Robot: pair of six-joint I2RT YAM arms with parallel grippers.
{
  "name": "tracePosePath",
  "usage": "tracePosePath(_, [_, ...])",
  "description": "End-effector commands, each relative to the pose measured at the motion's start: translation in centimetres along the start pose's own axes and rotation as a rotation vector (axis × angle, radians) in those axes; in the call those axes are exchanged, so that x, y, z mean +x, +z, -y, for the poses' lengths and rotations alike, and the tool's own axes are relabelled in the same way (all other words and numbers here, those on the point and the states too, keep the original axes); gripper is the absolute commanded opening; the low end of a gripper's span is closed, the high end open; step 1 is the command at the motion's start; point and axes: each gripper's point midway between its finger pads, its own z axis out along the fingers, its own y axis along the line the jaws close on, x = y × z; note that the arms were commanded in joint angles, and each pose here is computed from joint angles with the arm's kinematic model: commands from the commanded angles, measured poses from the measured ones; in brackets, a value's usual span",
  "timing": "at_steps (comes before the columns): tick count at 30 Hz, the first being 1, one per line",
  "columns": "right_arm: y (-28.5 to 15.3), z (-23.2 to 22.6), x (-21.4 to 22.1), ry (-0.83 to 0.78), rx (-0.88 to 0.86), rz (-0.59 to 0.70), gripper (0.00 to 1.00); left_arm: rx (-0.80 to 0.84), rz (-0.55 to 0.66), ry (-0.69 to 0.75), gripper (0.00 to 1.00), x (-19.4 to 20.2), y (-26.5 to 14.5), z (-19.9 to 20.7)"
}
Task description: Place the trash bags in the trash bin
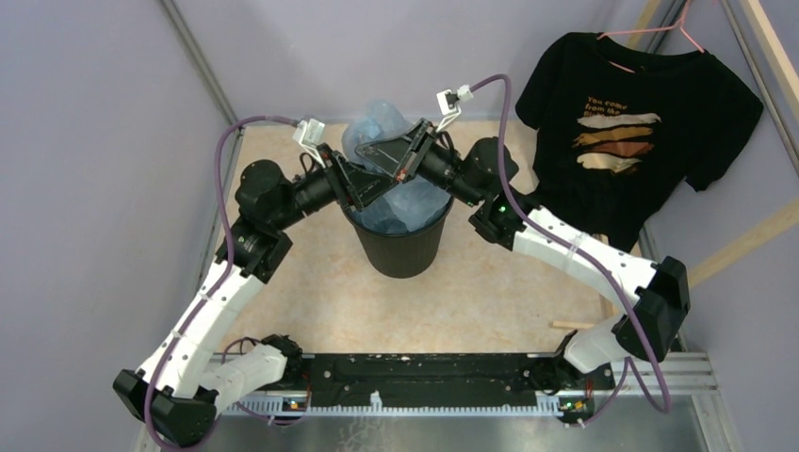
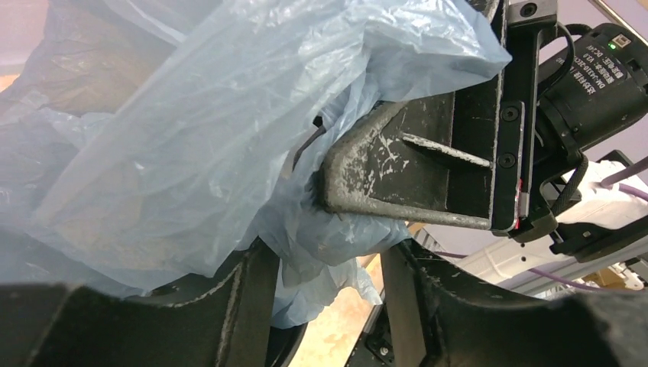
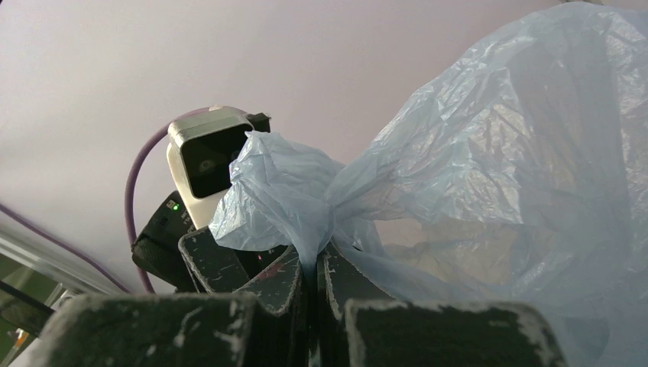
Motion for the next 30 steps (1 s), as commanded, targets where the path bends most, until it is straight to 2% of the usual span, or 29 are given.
tracePosePath(1, [0.2, -1.3, -0.1, -0.005, -0.030, 0.019, 0.00, 0.013, 0.070, 0.019, 0.54, -1.6, 0.2, 0.6])
tracePosePath(3, [0.2, -1.1, 0.3, -0.005, -0.027, 0.010, 0.00, 0.003, 0.078, 0.021, 0.46, -1.6, 0.1, 0.4])
tracePosePath(6, [0.0, -0.7, 1.0, -0.024, -0.026, -0.009, 0.02, -0.051, 0.098, 0.018, 0.24, -1.7, -0.2, -0.5])
tracePosePath(8, [-0.4, -0.3, 1.2, -0.084, -0.016, -0.027, 0.18, -0.094, 0.112, 0.020, 0.14, -1.8, -0.6, -1.2])
tracePosePath(11, [-1.3, 0.2, 0.9, -0.216, 0.010, -0.054, 0.52, -0.176, 0.087, 0.007, 0.01, -0.6, -1.3, -2.7])
tracePosePath(14, [-2.9, 1.4, 0.0, -0.352, 0.094, -0.074, 0.71, -0.219, 0.080, 0.005, 0.00, 0.1, -2.1, -3.4])
tracePosePath(17, [-5.0, 2.0, -1.4, -0.480, 0.174, -0.069, 0.84, -0.249, 0.076, 0.007, 0.00, 1.0, -3.1, -4.0])
tracePosePath(23, [-8.2, 4.5, -3.9, -0.617, 0.350, -0.027, 0.88, -0.322, 0.063, 0.000, 0.00, 3.0, -4.8, -5.5])
tracePosePath(27, [-8.6, 7.3, -6.3, -0.591, 0.447, -0.012, 0.87, -0.338, 0.040, -0.006, 0.00, 3.9, -5.5, -5.7])
tracePosePath(30, [-7.4, 8.5, -7.5, -0.555, 0.445, -0.028, 0.87, -0.342, 0.031, -0.012, 0.00, 4.3, -5.9, -5.6])
